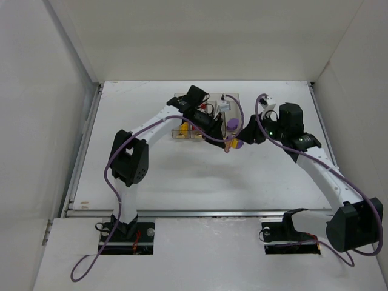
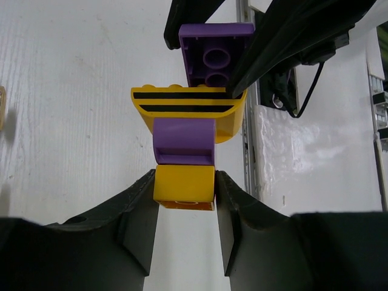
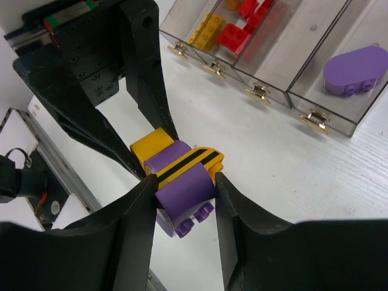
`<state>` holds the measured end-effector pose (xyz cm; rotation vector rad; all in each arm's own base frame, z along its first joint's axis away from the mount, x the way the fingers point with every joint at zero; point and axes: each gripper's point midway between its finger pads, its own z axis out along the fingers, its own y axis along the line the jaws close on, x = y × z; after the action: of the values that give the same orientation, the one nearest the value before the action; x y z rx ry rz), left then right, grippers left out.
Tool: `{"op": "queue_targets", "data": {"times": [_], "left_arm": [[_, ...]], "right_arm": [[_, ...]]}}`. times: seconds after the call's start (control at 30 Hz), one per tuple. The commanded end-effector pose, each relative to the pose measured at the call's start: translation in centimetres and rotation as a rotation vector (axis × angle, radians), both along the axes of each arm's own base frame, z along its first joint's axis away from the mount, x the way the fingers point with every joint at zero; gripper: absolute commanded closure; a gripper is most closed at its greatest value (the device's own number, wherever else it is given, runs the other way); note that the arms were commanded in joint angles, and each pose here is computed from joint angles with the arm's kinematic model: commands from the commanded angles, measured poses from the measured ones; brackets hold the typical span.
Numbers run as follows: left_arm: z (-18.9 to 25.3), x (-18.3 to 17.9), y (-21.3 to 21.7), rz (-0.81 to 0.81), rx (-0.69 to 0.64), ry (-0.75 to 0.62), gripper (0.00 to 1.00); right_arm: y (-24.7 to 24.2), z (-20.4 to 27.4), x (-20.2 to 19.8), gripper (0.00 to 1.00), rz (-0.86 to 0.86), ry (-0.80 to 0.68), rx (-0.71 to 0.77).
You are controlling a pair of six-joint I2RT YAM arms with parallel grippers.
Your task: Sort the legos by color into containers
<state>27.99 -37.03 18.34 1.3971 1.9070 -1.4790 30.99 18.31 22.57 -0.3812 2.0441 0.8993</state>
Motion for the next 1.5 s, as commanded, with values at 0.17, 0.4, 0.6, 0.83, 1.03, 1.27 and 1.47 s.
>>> {"op": "queue_targets", "data": {"times": [0.17,0.4,0.6,0.83,1.03,1.27,1.47], "left_arm": [[-0.2,0.3,2.9,-0.026,0.034,0.012,1.00],[-1.3,-0.4,3.2,-0.048,0.041,0.036,1.00],[-3.1,-0.7,4.9,-0.037,0.121,0.017,1.00],[-3.2,0.0,9.2,0.038,0.167,-0.038,1.00],[-2.7,0.3,11.6,0.103,0.226,-0.117,1.00],[-1.1,0.2,11.8,0.135,0.217,-0.162,1.00],[-0.9,0.0,12.0,0.144,0.222,-0.166,1.00]], "right_arm": [[-2.1,-2.4,0.2,1.00,-0.078,0.020,-0.136],[-2.1,-5.5,-0.6,1.00,-0.065,0.105,-0.150],[-2.5,-4.5,1.2,1.00,-0.184,0.106,-0.112],[-0.6,1.2,8.3,1.00,-0.370,-0.016,-0.033],[-1.6,-2.2,15.9,1.00,-0.564,0.037,-0.160],[-1.8,-4.7,22.8,1.00,-0.640,0.033,-0.294],[-2.3,-5.3,25.6,0.78,-0.691,0.047,-0.376]]}}
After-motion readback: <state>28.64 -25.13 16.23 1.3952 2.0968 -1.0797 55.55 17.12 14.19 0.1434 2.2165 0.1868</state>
